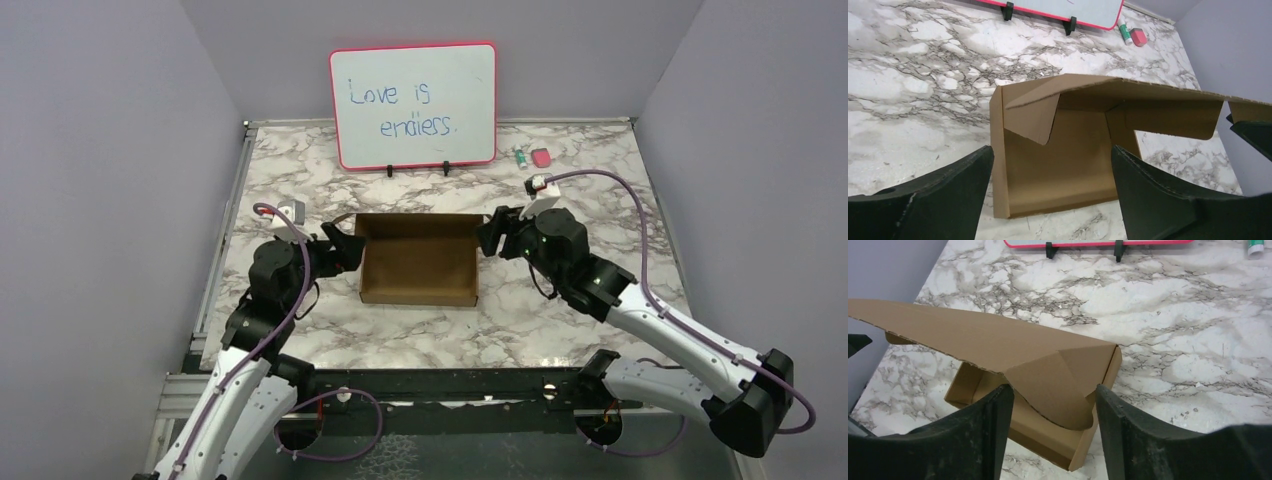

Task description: Fold the paper box

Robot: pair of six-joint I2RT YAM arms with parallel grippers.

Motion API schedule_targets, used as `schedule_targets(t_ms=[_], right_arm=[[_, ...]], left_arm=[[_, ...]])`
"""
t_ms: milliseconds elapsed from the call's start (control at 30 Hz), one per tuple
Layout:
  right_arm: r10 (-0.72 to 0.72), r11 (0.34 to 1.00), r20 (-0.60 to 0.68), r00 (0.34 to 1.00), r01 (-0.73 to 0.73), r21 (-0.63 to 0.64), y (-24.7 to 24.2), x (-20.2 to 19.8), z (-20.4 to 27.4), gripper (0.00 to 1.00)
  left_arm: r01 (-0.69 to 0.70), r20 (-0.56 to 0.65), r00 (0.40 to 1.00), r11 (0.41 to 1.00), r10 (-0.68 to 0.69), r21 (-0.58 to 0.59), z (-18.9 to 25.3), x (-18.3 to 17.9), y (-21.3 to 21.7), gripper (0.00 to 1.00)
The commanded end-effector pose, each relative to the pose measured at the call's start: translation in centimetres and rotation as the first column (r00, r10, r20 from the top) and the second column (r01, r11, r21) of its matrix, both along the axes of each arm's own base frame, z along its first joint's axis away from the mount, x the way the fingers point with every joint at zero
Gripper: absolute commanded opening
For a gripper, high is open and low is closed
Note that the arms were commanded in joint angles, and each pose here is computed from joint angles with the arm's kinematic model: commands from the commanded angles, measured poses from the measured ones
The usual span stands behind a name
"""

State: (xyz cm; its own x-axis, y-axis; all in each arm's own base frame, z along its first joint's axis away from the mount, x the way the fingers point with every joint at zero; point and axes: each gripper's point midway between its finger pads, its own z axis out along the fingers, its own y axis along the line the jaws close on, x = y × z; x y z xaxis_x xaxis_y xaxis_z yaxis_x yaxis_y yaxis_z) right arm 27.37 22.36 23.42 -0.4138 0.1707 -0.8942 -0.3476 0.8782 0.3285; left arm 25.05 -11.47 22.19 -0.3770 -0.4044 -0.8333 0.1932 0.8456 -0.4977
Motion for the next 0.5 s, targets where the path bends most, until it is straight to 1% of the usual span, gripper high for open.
schedule_targets(t_ms=[0, 67, 133, 200, 300, 400, 467], right_arm=[[0.052, 0.996, 0.043, 0.998, -0.048, -0.080, -1.0, -1.2, 0.4, 0.69], [0.021, 0.994, 0.055, 0.998, -0.015, -0.108, -2.1, -1.2, 1.2, 0.72], [0.009, 0.993, 0.090, 0.996, 0.001, -0.116, -2.8, -1.2, 3.2, 0.73], [0.015, 0.994, 0.130, 0.991, 0.000, -0.114, -3.1, -1.4, 5.2, 0.74], [0.022, 0.994, 0.180, 0.983, -0.003, -0.105, -3.1, -1.3, 7.6, 0.76], [0.018, 0.991, 0.174, 0.985, 0.006, -0.135, -2.8, -0.6, 8.4, 0.77], [0.012, 0.985, 0.147, 0.989, 0.013, -0.169, -2.3, 0.3, 7.9, 0.77]], left_arm=[[0.014, 0.050, 0.999, 0.998, -0.017, 0.054, 2.0, -1.5, 0.8, 0.91], [0.005, 0.082, 0.997, 0.998, -0.010, 0.065, 3.6, -1.9, 1.2, 0.93], [0.007, 0.119, 0.993, 0.996, -0.017, 0.086, 5.4, -2.1, 1.4, 0.93], [0.003, 0.134, 0.991, 0.993, -0.018, 0.116, 6.9, -2.0, 1.7, 0.92], [-0.027, 0.120, 0.993, 0.988, 0.009, 0.154, 8.6, -1.0, 2.1, 0.89], [-0.035, 0.115, 0.993, 0.983, 0.015, 0.178, 9.8, 0.5, 2.0, 0.86], [-0.023, 0.105, 0.994, 0.979, 0.002, 0.202, 10.2, 1.6, 1.5, 0.83]])
